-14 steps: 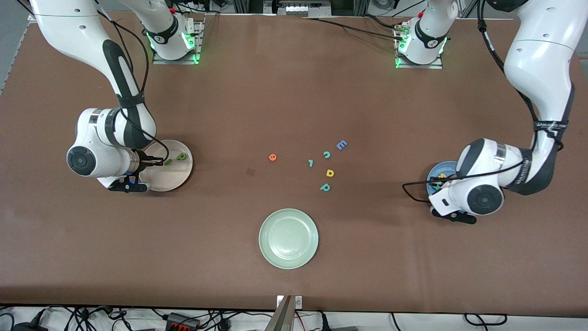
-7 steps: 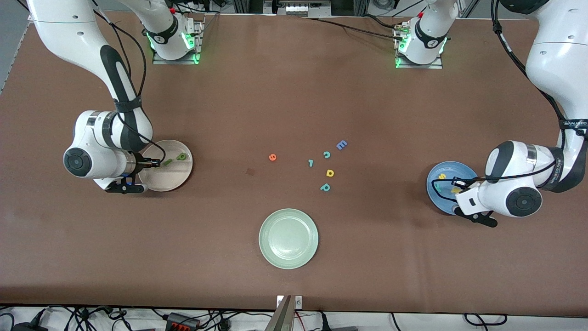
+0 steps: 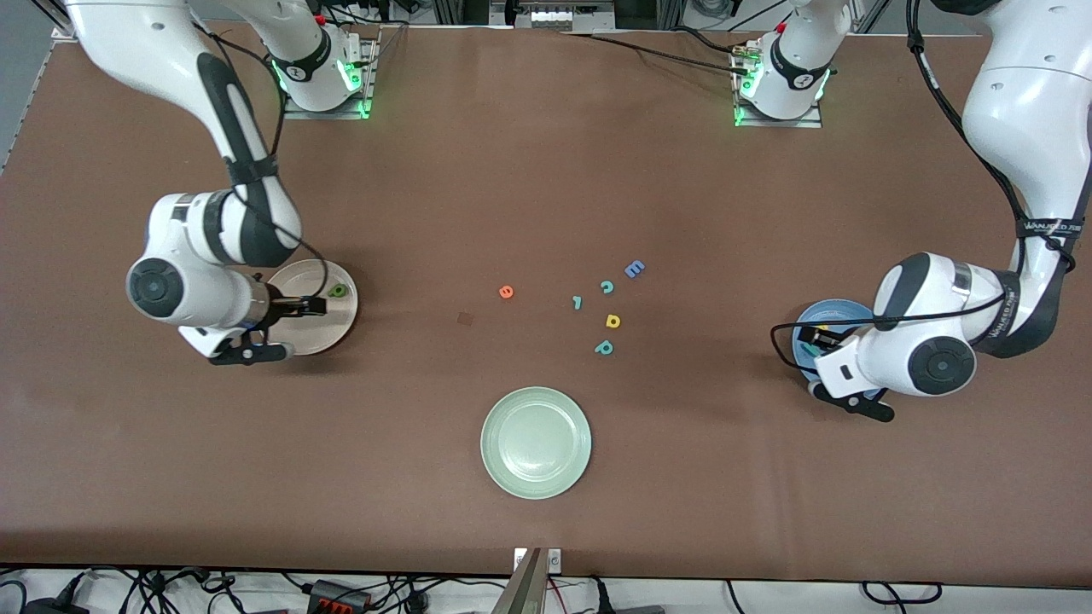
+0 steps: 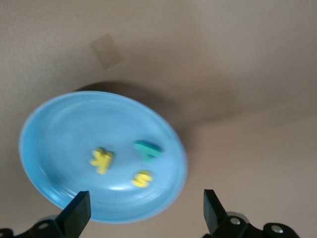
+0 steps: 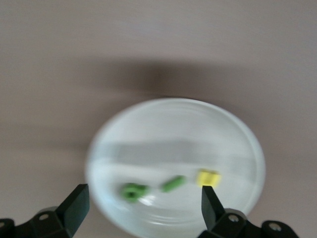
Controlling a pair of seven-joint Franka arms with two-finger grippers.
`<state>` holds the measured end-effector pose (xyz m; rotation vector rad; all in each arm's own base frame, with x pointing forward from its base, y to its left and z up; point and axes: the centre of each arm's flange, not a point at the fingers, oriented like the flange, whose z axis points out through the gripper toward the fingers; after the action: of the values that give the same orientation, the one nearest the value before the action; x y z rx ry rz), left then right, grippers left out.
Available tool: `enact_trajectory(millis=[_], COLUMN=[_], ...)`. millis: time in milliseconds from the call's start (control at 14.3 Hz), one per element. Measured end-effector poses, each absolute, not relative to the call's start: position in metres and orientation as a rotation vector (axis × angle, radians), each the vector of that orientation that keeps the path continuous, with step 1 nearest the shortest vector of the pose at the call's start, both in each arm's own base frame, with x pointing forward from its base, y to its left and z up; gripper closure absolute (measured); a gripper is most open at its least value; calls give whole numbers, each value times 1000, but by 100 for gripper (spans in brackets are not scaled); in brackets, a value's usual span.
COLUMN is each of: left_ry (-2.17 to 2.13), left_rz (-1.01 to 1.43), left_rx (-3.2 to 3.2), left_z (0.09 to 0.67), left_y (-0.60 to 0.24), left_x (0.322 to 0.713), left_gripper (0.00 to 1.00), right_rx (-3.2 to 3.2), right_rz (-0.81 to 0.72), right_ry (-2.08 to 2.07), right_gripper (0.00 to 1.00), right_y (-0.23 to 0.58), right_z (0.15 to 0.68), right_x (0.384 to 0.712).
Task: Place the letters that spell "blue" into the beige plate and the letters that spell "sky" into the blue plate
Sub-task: 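Drop the yellow k in the blue plate while the right gripper reaches orange e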
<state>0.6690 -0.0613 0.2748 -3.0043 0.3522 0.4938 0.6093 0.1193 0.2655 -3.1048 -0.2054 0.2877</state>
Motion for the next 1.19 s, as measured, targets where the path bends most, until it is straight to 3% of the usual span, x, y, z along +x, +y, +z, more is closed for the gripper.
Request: enact_trajectory(millis=[280,771,1192], left_ry=[166,1,157], left_rz=[400,419,359], left_rx=[-2977,-3078,-3171], left_z=[360,496,559], left_y=[-108,-80,-42], left_x=[657,643,617], left_gripper=[0,0,0], right_rx=[-3076,-3086,-3105], right_rz=[207,90,28], right_ry=[-404,-468,-433], right_gripper=[0,0,0], right_y=[250,390,443], right_z=[270,257,213], right_x=[579,544,529])
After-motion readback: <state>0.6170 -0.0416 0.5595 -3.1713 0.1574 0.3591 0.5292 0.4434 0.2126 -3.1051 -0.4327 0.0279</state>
